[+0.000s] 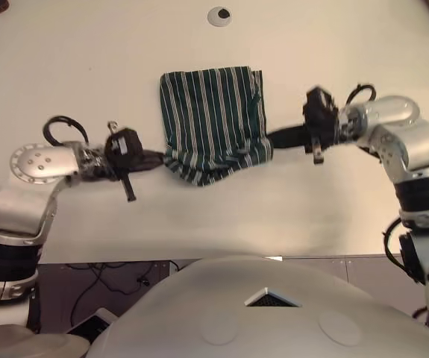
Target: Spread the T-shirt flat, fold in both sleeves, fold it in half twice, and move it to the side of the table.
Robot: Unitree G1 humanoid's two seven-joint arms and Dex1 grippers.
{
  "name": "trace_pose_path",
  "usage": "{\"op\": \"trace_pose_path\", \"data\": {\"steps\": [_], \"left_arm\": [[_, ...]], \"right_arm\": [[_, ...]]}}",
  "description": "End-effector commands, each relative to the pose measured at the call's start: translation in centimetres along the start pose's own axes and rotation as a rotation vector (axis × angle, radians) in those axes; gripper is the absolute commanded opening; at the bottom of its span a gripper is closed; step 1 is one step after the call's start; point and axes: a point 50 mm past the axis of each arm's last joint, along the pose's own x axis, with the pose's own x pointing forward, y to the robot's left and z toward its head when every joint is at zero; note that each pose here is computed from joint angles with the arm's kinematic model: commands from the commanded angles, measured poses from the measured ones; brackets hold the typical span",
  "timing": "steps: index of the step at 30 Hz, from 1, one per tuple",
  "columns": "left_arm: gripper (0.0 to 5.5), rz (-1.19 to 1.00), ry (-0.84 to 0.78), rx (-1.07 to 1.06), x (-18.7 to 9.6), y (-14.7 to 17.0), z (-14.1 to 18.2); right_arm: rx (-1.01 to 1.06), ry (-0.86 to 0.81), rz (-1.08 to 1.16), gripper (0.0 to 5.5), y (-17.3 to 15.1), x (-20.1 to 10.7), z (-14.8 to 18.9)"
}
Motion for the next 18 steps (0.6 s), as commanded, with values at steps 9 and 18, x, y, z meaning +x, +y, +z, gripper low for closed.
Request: {"op": "trace_pose_path", "data": {"steps": [9,18], "left_arm": [[0.0,0.297,-0.133,-0.287,4.4,6.3,2.6],[0.0,0.424,-0.24,-0.437,6.3,10.0,3.3]], "right_arm": [[0.172,-0.04,-0.299,0.02,-7.0,3.2,0.3],[0.252,-0.119,-0.478,0.02,-9.0,2.2,0.2]]}}
